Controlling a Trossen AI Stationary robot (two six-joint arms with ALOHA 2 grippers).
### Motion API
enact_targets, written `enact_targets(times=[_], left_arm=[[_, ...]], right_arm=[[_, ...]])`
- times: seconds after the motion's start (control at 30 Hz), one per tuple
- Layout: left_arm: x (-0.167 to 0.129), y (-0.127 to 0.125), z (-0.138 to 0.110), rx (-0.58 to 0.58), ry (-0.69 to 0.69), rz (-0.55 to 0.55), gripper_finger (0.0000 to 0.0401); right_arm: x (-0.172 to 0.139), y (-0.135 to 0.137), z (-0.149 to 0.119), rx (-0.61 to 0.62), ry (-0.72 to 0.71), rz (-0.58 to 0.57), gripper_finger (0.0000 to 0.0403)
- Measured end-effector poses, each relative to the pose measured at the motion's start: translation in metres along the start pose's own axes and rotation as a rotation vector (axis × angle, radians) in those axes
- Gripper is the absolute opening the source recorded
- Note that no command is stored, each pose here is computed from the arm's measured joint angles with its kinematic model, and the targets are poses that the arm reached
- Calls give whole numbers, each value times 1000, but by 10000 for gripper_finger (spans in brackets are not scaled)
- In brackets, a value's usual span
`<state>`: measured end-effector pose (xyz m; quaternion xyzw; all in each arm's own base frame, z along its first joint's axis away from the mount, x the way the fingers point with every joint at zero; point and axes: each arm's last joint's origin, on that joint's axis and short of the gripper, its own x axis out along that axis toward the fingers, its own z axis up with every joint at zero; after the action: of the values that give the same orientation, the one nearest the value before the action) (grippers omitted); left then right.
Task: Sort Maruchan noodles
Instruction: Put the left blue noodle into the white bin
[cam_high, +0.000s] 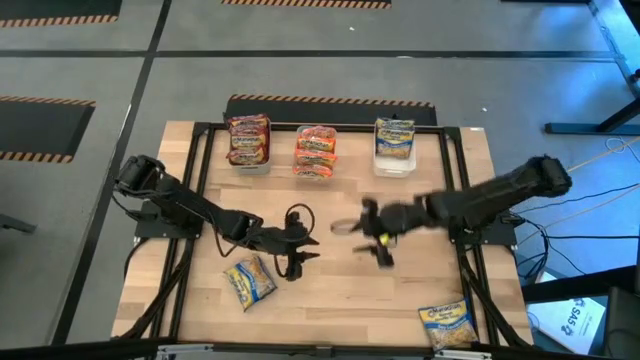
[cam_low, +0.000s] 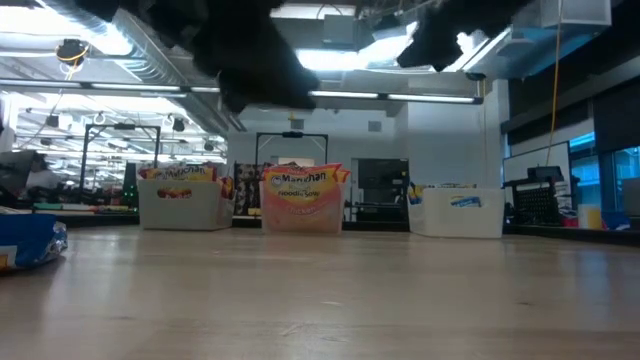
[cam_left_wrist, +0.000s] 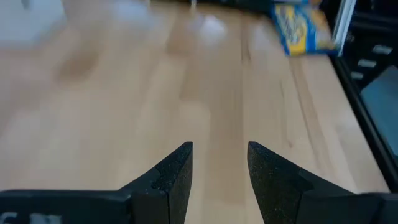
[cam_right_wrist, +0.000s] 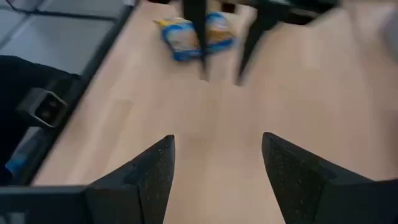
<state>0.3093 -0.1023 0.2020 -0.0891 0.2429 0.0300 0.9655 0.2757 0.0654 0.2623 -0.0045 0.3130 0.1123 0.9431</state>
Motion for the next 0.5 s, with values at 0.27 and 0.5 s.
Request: enact_targets(times=[0.27, 0.5], left_arm=[[-6, -23, -40, -201, 250, 12, 147], [-64, -44, -43, -386, 477, -16, 147]], right_arm=[[56, 64, -25, 7, -118, 73, 227], [91, 82, -36, 121, -198, 130, 227]])
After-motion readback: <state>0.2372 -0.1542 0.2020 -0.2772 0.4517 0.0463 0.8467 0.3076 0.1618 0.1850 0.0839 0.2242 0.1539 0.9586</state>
